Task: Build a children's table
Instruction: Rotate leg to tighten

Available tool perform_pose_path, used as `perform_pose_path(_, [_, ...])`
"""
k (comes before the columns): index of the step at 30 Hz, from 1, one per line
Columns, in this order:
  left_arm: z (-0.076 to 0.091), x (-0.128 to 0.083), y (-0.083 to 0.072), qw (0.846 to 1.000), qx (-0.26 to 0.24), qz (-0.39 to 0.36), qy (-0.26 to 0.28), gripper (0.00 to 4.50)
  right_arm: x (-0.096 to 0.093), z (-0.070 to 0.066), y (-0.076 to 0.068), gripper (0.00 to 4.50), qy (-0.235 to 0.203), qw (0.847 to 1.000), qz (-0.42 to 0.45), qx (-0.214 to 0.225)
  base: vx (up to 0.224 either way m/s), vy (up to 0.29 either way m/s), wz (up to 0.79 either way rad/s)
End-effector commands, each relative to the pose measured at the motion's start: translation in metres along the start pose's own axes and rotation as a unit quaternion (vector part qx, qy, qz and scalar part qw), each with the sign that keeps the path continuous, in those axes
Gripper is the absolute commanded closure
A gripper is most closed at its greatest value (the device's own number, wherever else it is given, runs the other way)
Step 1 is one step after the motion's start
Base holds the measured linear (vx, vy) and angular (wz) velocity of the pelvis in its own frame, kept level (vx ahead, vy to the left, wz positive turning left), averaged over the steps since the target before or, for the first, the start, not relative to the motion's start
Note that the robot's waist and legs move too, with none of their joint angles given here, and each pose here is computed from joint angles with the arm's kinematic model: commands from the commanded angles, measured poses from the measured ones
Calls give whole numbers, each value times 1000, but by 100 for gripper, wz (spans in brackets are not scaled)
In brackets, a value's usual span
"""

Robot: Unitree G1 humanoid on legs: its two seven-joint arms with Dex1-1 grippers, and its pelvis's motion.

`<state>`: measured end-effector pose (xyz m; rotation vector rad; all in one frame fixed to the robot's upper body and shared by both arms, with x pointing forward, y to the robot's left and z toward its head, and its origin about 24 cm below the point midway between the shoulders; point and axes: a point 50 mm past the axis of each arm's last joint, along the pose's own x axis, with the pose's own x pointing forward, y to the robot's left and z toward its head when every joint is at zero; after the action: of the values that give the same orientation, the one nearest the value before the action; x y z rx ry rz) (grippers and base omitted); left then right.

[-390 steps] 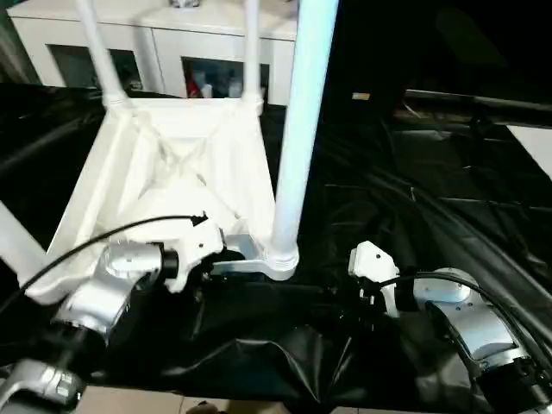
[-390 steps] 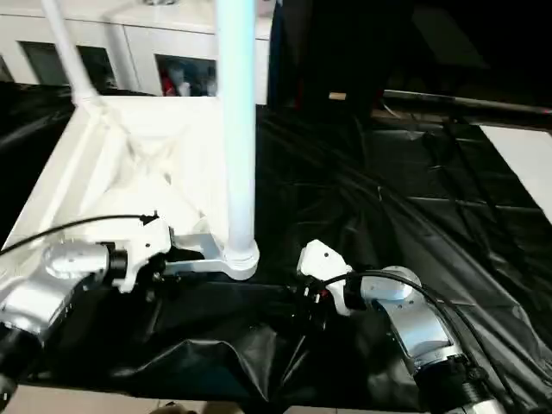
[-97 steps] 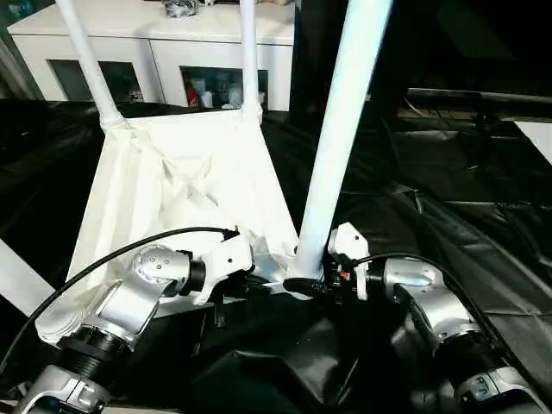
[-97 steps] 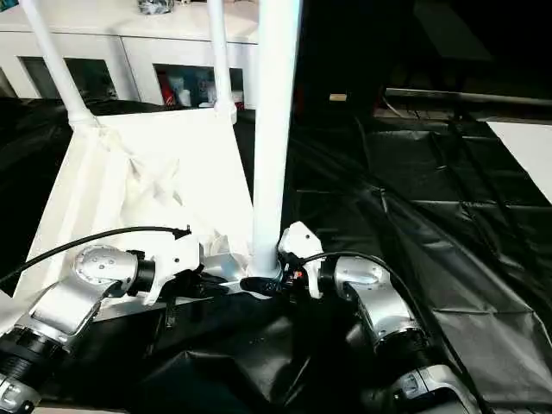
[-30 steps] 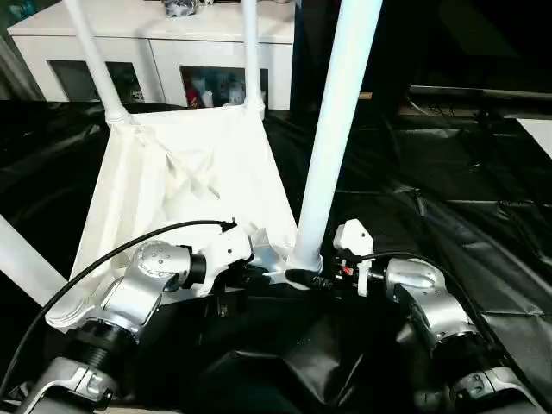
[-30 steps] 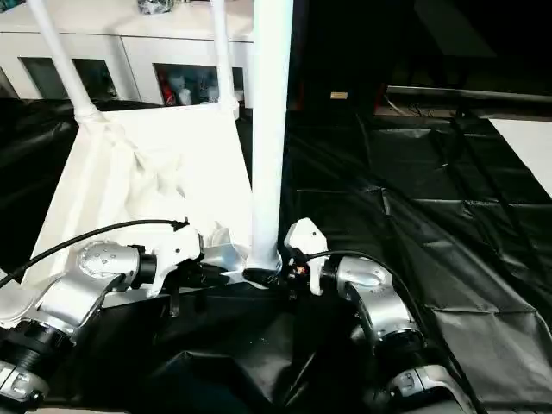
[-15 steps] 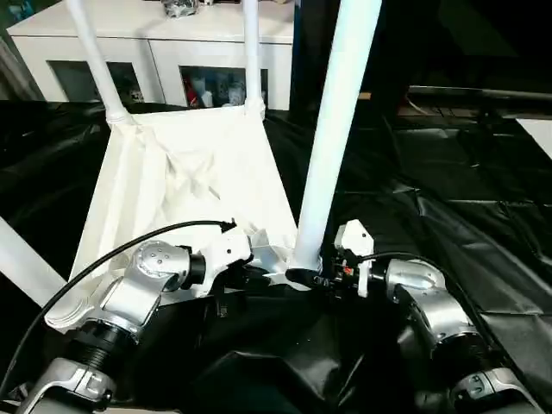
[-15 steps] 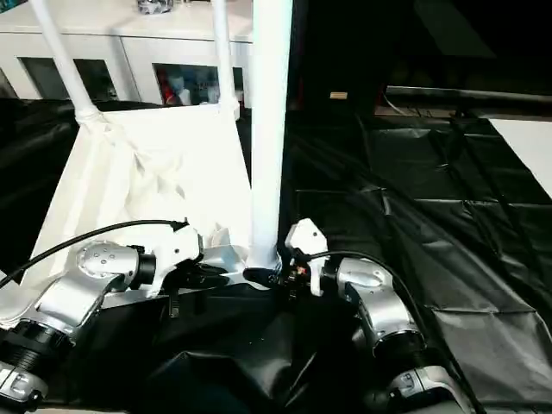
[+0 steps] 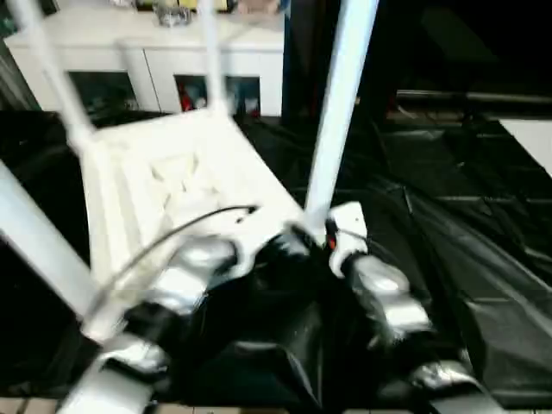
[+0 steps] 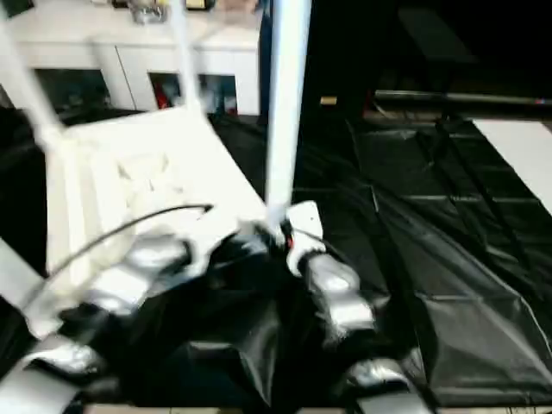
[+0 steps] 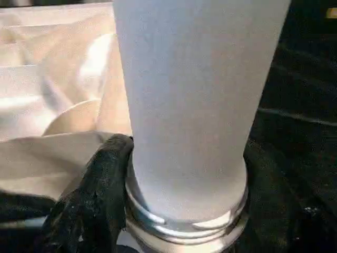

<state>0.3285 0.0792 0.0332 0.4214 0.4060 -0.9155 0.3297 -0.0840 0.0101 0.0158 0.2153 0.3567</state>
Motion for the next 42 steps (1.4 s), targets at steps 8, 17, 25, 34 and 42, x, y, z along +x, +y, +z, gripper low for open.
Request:
perform_pose_path(8, [-16, 9, -16, 1000, -14, -8, 17, 450, 1, 3, 18, 110, -30, 997, 71, 19, 0, 0, 0])
perform_pose_path(17, [-22, -16, -13, 997, 18, -80, 6, 450, -14, 19, -4, 56, -53, 975, 212, -36, 0, 0, 0])
perform_pose_path(25, [-27, -46, -14, 983, 43, -176, -18, 450, -40, 15, -23, 56, -2, 930, 354, -96, 0, 0, 0])
perform_pose_path(34, [-29, -60, -3, 982, 27, -184, -18, 450, -48, 11, -23, 56, 17, 915, 387, -111, 0, 0, 0])
perform_pose_path(42, [-31, -63, -3, 981, 25, -192, -17, 450, -48, 13, -21, 107, 11, 914, 395, -95, 0, 0, 0])
